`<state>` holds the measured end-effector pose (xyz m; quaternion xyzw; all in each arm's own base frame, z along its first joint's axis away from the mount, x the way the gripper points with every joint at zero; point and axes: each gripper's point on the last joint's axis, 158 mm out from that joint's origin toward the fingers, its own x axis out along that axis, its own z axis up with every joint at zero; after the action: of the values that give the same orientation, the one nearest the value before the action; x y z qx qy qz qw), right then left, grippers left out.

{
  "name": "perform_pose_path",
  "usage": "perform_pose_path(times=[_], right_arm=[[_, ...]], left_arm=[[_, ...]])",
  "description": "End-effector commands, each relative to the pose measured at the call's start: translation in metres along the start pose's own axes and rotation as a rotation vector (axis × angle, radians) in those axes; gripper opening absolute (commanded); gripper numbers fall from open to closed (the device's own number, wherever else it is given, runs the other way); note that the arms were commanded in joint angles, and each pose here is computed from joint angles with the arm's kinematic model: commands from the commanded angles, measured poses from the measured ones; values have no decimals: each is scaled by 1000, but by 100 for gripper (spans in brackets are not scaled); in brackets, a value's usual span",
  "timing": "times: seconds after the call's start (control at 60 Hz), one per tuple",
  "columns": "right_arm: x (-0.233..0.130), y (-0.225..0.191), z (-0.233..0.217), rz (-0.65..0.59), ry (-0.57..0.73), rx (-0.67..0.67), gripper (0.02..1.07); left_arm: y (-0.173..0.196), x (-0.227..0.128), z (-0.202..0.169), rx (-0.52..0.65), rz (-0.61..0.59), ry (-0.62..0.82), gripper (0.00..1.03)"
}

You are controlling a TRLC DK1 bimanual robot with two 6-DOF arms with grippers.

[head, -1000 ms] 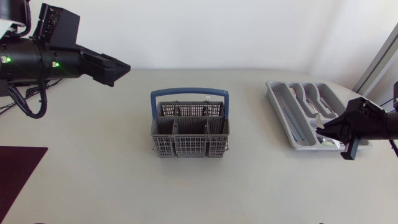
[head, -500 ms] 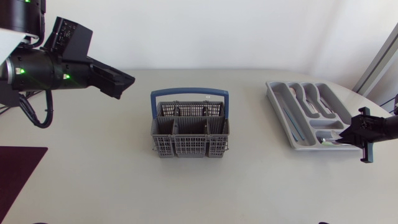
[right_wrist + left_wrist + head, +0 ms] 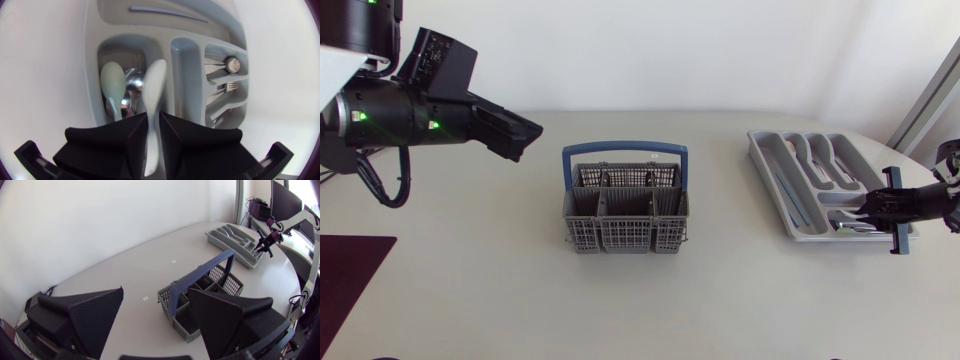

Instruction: Sort the cutlery from the basket into the organizer compartments.

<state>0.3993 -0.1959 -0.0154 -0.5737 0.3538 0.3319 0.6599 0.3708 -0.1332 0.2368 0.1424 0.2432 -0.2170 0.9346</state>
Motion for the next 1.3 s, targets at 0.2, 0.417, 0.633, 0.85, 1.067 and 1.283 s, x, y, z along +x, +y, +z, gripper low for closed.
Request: perform_pose_path(times=[0.2, 0.417, 0.633, 0.85, 1.067, 1.283], right_arm=[[-15, 0, 12, -75, 18, -10, 48], [-66, -23, 35, -189, -28, 44, 56], [-108, -20, 76, -206, -123, 146, 60], [-124, 6, 185, -132, -297, 188, 60], [-123, 27, 283, -25, -435, 243, 60], [-105, 36, 334, 40, -464, 283, 60]], left_arm=[[4, -3, -16, 14, 14, 27, 89], [8, -2, -28, 22, 21, 49, 90], [10, -5, -33, 29, 12, 45, 90], [0, 16, -67, 26, -37, 124, 90], [-2, 39, -104, 24, -90, 221, 89], [-14, 65, -137, 21, -165, 322, 89]])
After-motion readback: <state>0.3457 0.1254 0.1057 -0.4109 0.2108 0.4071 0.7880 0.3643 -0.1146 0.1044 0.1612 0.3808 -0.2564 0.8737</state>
